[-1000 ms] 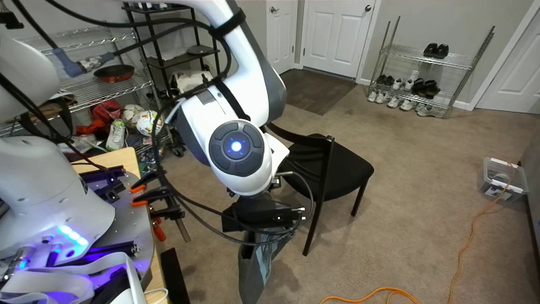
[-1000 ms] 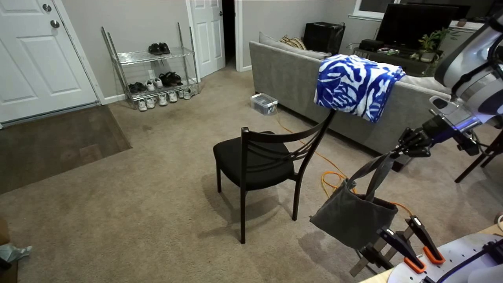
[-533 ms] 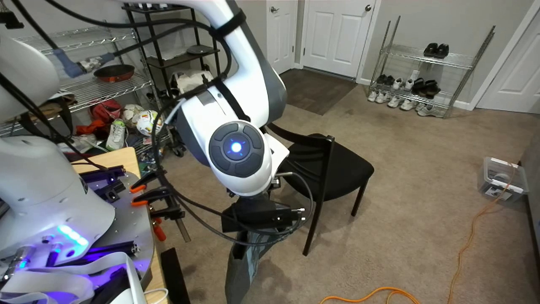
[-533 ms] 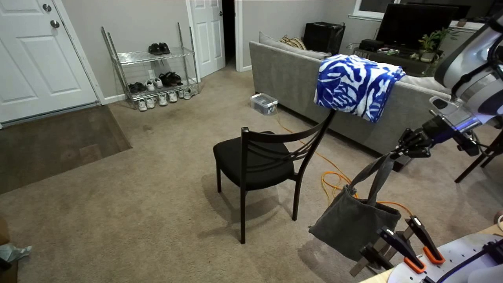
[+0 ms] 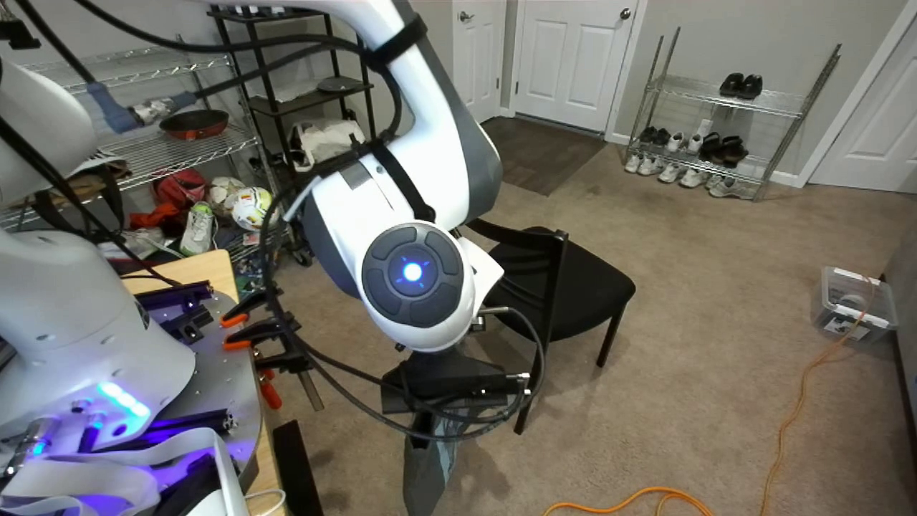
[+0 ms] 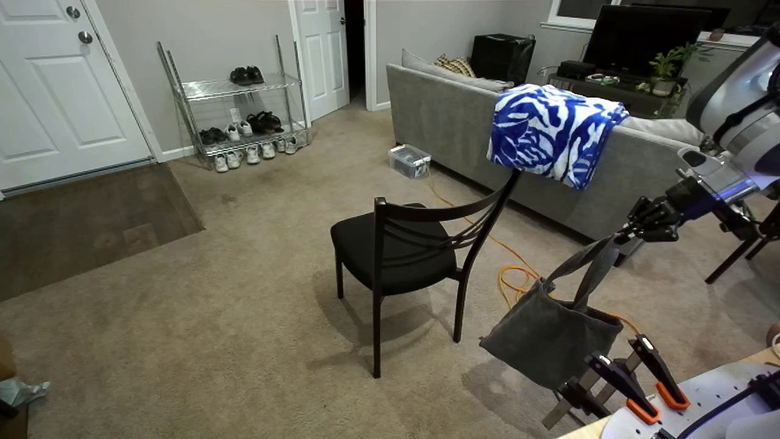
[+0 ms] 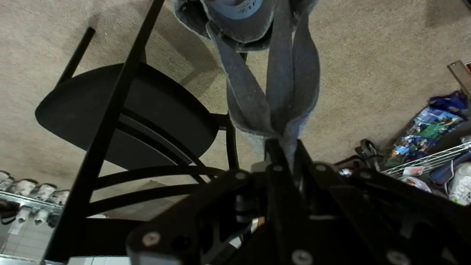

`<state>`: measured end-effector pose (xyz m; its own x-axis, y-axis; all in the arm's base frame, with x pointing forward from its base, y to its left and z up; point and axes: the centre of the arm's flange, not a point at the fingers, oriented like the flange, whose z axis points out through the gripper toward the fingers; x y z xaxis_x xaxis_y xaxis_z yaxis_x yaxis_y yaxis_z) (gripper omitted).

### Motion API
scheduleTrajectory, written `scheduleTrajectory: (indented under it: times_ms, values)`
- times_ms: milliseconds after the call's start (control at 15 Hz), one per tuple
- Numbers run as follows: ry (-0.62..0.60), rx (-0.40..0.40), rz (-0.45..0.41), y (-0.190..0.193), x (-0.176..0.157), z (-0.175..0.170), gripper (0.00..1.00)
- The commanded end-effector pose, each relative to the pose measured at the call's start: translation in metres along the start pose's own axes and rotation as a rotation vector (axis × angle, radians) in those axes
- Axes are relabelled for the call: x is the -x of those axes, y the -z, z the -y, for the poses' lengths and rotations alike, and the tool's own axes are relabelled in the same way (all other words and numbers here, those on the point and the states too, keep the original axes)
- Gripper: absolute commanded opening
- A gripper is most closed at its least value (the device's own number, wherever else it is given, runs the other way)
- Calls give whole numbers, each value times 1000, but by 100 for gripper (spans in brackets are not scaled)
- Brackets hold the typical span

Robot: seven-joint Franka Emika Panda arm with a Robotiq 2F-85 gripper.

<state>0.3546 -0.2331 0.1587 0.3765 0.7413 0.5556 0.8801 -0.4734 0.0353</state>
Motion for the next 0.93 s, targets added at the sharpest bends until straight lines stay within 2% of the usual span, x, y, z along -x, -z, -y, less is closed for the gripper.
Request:
scheduleTrajectory:
  times_ms: [0, 267, 400, 867]
  values:
    - [-22, -9, 36, 46, 35, -39, 2]
    - [17, 3, 116, 86, 50, -61, 2]
    - [27, 13, 121, 96, 49, -78, 2]
    - [22, 28, 9, 132, 26, -156, 2]
